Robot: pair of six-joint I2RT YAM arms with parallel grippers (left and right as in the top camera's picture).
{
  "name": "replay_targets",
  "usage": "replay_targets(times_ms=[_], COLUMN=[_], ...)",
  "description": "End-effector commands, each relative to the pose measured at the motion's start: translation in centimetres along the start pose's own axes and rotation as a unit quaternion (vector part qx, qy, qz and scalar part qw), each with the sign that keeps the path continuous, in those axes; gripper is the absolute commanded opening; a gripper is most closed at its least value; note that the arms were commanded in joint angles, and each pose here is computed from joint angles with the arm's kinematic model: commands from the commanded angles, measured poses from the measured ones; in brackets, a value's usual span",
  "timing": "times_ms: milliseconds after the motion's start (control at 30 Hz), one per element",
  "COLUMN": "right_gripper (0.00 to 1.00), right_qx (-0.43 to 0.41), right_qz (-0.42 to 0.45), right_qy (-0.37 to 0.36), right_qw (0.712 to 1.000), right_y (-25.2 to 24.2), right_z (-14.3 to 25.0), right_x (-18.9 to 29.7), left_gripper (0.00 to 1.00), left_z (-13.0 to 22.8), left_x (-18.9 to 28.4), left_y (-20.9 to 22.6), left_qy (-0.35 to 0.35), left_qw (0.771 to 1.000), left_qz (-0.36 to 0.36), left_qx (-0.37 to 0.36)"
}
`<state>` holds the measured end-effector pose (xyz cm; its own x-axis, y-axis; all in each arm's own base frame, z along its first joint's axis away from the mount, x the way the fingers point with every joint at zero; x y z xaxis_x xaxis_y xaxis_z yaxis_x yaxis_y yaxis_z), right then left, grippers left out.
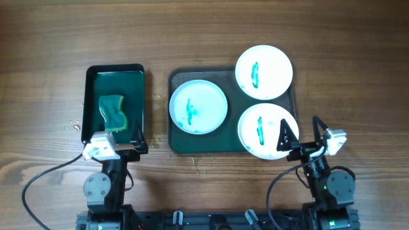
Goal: Clean dirty plates on tray and stack at the side
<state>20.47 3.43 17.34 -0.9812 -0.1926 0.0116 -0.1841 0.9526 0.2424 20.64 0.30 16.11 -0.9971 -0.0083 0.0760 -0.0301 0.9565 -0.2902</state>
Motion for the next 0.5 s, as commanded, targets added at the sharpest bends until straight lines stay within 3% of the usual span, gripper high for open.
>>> replay_targets(times_ms=[0,467], right_gripper=[1.0,1.0], right_qx=[-0.004,-0.004], right_qz=[0.004,0.004], right_qy=[-0.005,-0.005], right_qw=[1.0,1.0], right_y=[-0.06,-0.06], right_z=[-0.1,-0.1], right_x=[0.04,0.04], left_gripper=[1.0,1.0], left_z=[0.19,0.19], left_x=[0.02,0.02], left_y=[-0.28,-0.28], left_qy=[0.002,0.002], left_qw=[1.0,1.0], left_qz=[0.01,0.01], left_qx=[0.004,0.004])
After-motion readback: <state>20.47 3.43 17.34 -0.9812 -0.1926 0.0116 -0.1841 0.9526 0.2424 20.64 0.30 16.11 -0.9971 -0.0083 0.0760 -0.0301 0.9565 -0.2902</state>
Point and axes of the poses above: each gripper's point midway between its finger pads, its own x axis back along the fingers, its own y axis along the line the jaws close on, z = x × y, the point moved 4 cm from there along x, back along the fingers, and after that the axes turned 4 degrees about x, right-handed, at the moved point
